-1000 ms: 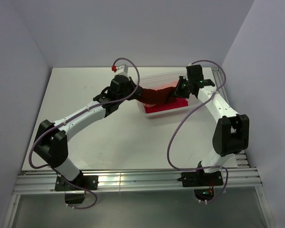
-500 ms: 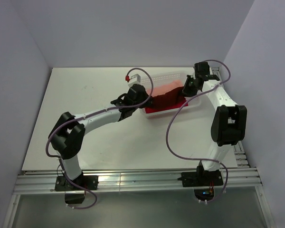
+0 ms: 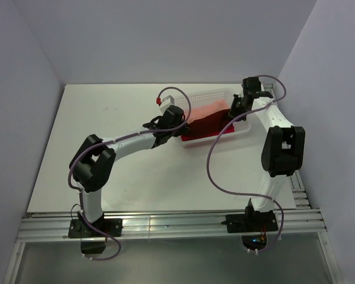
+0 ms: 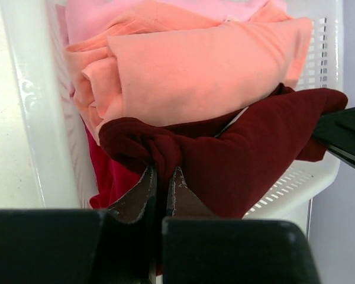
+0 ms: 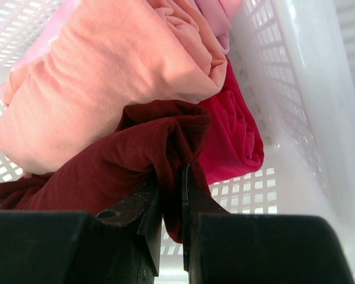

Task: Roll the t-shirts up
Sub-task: Place the rolled tshirt into the container

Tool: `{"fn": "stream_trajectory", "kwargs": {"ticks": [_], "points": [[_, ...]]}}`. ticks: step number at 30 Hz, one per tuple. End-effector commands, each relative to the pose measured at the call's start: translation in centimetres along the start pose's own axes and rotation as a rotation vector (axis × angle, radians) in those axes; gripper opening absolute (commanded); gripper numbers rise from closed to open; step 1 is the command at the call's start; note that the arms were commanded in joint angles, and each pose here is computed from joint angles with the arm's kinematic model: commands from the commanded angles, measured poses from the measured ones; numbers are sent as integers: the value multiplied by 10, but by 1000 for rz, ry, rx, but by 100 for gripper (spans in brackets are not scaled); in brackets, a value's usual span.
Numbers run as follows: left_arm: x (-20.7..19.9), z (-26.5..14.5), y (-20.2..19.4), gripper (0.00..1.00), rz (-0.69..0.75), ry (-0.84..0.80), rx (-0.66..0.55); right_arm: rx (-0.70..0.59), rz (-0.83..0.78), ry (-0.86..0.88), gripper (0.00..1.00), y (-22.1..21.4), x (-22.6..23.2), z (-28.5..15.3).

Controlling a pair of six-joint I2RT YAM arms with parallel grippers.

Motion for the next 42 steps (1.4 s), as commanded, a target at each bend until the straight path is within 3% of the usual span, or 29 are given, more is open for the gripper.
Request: {"fn": "stream_trajectory", "kwargs": {"ticks": [1,7,10,12,15,18,19,22,33,34,35,37,40,42], "points": [[6,4,-1,1,-10,55,26,-49,-19,-91,0,20,-13,5],[18,20,-13,0,-35,97,55,-41,-4,-214,0,19,-25,15],[23,25,-17,0,-27,105,45,-69,6,-277,8,19,-30,10],[23,26,-20,0,-7,109,43,-85,9,-322,21,20,-33,8],[18,24,-25,1,27,109,31,-99,11,-329,33,25,-31,5],[9,21,-25,8,53,90,22,-131,16,-343,48,29,-29,-3],[9,20,-24,20,57,94,20,-143,16,-343,49,29,-27,-6],[5,17,-20,33,62,94,8,-189,21,-342,50,30,-23,-21],[-23,0,1,50,59,61,-38,-306,36,-272,46,29,-9,-70],[-26,-3,4,60,64,56,-49,-308,32,-246,42,29,-7,-71],[-28,-5,7,64,78,64,-55,-315,27,-228,35,28,-5,-73],[-33,-7,9,69,96,80,-74,-312,20,-186,14,25,-2,-70],[-48,-15,15,70,114,66,-93,-306,17,-151,0,20,1,-67],[-50,-18,16,70,119,67,-98,-284,-11,-92,0,12,16,-61]]}}
Point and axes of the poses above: each gripper's point midway between its finger pads, its own z axis out along the fingers, its own x axis along the line the jaws close on, y = z × x, the point moved 9 cm from there along -z, back along the fingers, and after that the axes turned 7 degrees about -z, right-handed, at the moved point
